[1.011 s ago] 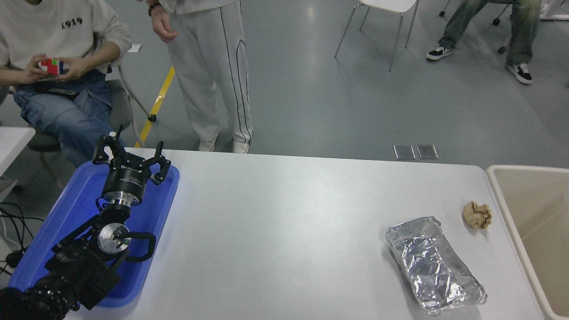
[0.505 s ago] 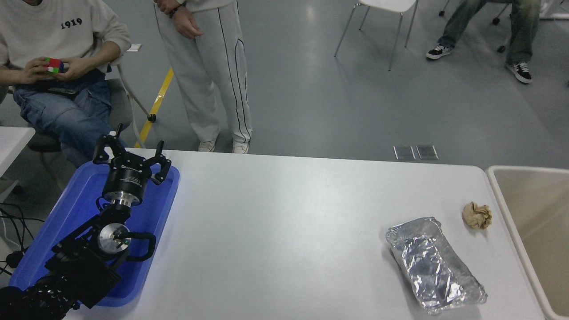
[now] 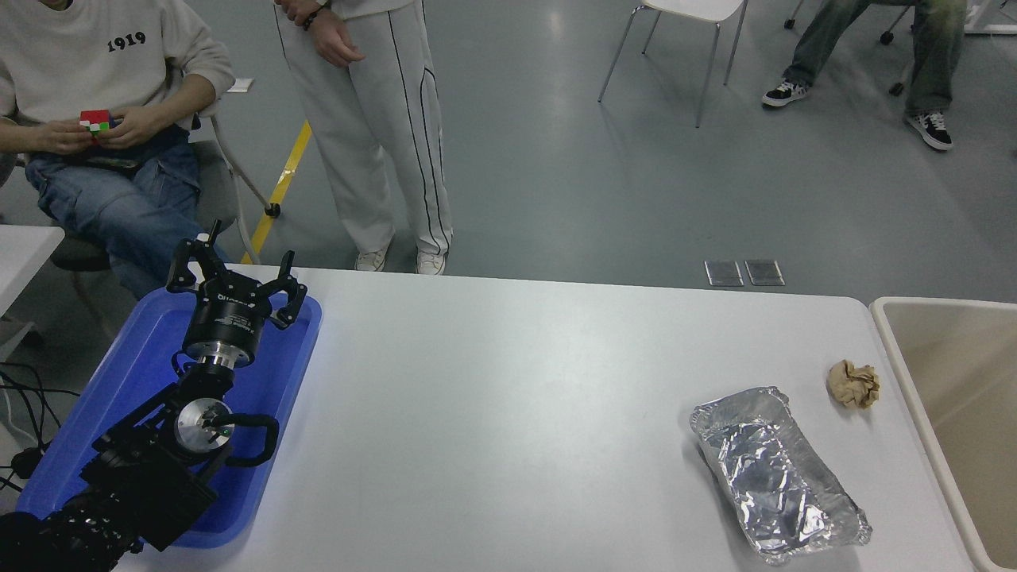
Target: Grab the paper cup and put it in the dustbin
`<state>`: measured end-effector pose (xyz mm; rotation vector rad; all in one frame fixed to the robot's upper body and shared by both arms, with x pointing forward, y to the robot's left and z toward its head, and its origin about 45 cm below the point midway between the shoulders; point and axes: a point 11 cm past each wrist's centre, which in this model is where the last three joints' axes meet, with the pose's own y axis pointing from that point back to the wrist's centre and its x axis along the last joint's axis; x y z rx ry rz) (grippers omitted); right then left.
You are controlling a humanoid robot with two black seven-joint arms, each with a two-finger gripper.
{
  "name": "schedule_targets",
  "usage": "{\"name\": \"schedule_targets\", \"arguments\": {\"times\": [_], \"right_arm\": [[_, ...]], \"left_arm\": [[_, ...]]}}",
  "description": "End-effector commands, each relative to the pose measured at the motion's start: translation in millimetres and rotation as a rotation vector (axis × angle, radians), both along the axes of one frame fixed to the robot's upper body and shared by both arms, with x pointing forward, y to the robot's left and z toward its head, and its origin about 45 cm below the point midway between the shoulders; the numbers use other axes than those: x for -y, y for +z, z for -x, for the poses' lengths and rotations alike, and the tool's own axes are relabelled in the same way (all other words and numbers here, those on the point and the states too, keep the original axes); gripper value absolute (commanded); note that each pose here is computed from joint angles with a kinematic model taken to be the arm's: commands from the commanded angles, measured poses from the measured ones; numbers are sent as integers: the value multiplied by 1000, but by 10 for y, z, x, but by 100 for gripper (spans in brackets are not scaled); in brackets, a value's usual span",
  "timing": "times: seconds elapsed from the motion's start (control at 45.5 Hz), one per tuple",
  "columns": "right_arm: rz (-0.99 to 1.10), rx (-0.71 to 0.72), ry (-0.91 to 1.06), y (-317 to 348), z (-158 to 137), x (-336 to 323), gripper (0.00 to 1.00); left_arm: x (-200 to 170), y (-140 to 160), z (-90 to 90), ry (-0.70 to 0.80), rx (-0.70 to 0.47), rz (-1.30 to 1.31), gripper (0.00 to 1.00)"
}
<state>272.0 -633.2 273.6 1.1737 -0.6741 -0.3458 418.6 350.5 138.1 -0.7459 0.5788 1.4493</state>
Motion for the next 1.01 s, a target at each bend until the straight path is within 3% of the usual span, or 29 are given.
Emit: {"name": "schedule_targets", "arguments": {"times": [0.0,0.264,0.659,0.989], "right_arm": [[47,81,-23,-420,84,104,0],[124,275,-65,-929,45,139,0],[264,376,-26,-1409,-69,1,0],[284,374,-13,-1620,-12,-94,0]], "left_arm": [[3,0,-1,0,0,1,100],[-4,2,0,1,1,-1,100],[-1,-3,1,1,-1,0,100],[-8,0,1,2,0,-1,100]]}}
